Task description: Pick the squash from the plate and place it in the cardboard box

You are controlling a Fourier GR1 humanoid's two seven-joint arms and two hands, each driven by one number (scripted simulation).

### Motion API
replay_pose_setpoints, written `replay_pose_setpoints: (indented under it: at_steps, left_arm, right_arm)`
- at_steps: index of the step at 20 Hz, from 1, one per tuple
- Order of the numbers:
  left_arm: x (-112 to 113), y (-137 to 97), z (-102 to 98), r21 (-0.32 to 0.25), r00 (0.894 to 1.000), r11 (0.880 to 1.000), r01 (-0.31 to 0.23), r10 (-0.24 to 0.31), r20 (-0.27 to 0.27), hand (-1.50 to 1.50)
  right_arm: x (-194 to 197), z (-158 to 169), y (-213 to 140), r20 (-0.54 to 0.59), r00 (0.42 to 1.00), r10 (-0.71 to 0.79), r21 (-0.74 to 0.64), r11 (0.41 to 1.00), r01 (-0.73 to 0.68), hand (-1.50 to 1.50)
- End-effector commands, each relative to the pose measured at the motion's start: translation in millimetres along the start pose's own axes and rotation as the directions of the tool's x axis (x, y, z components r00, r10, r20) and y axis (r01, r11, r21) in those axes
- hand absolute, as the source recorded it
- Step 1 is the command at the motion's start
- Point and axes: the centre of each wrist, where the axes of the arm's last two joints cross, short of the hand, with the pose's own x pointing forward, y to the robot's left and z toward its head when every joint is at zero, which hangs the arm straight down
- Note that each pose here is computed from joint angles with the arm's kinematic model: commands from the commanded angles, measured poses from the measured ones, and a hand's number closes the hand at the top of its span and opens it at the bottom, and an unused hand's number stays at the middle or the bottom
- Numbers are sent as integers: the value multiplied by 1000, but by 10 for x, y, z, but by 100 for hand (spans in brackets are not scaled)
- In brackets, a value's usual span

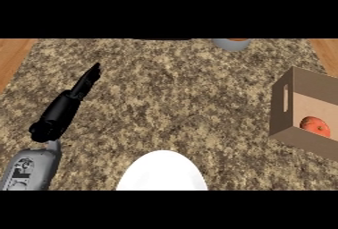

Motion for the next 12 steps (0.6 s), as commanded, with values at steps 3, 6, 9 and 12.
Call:
replay_pose_setpoints:
  at_steps: [3,6,9,12]
  left_arm:
    - [-43,83,87,5,1000,1000,-3,3,-7,0]
    - [8,86,-16,5,1000,1000,-8,8,-5,0]
    - [20,67,9,-12,1000,1000,-1,1,-8,0]
    - [16,-50,-52,-7,1000,1000,0,1,16,0]
  right_arm:
    - [-214,-16,135,232,827,-512,-177,814,553,-150]
    - [-261,-43,76,217,734,-644,-199,707,679,-150]
    - [-367,146,-33,163,677,-718,-285,622,729,-150]
    - [-400,297,-176,191,668,-719,-355,584,730,-150]
